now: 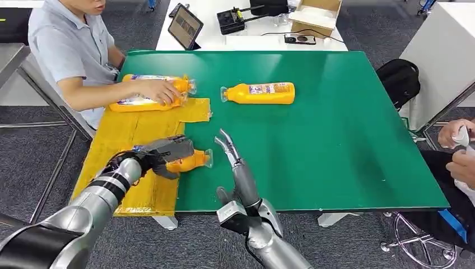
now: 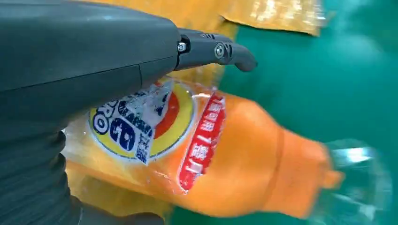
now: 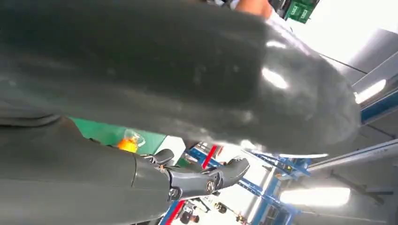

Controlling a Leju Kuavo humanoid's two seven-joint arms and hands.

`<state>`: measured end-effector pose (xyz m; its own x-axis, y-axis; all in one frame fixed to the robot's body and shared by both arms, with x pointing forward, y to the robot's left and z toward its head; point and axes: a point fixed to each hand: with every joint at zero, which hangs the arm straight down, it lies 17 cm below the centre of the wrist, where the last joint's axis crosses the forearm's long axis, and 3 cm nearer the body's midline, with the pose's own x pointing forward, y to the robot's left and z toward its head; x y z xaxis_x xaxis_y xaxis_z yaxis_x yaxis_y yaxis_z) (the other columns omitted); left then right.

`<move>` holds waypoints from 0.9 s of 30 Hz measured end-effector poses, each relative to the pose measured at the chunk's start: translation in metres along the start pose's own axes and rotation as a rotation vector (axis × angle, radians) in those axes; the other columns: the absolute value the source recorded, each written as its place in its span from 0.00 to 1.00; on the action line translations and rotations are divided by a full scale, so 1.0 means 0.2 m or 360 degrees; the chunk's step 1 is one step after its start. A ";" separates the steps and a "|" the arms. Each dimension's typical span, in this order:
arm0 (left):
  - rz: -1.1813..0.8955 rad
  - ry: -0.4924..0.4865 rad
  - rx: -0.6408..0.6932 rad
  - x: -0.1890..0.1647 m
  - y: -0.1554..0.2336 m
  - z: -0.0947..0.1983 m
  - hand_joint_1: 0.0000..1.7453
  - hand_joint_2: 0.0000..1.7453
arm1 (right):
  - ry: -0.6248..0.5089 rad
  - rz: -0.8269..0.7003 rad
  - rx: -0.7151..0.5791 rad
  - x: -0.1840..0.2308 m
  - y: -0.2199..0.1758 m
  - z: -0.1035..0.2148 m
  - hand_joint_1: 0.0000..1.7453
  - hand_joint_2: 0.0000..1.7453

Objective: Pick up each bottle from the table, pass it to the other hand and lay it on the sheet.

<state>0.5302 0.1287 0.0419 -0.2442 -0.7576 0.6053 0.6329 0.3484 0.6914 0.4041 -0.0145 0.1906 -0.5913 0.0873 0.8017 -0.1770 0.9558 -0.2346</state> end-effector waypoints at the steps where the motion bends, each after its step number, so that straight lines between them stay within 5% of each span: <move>1: 0.0062 -0.0037 -0.0004 0.02 0.00 0.00 0.00 1.00 | -0.0001 -0.0004 -0.0002 0.00 0.00 0.00 0.00 0.00; 10: 0.0491 -0.0349 0.0181 0.24 0.19 0.02 0.00 1.00 | 0.0000 -0.0004 0.0014 -0.01 0.02 0.00 0.00 0.00; 17: 0.0925 -0.0767 0.0959 0.46 0.67 0.23 0.00 1.00 | -0.0008 0.0048 -0.0010 -0.01 0.00 0.01 0.00 0.00; 18: 0.0996 -0.0806 0.1038 0.48 0.71 0.27 0.00 1.00 | -0.0011 0.0063 -0.0018 -0.01 -0.01 0.01 0.00 1.00; 23: 0.1178 -0.0908 0.1291 0.48 0.79 0.42 0.00 1.00 | -0.0019 0.0114 -0.0060 0.00 -0.03 0.02 0.00 1.00; 27: 0.1455 -0.0950 0.1696 0.35 0.71 0.71 0.00 1.00 | -0.0042 0.0206 -0.0104 0.02 -0.07 0.11 0.00 1.00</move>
<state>0.4991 0.2032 0.2378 -0.4920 0.1666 0.8545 -0.0175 0.9794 -0.2010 0.3879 -0.0340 0.1853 -0.6263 0.2047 0.7522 -0.0467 0.9533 -0.2983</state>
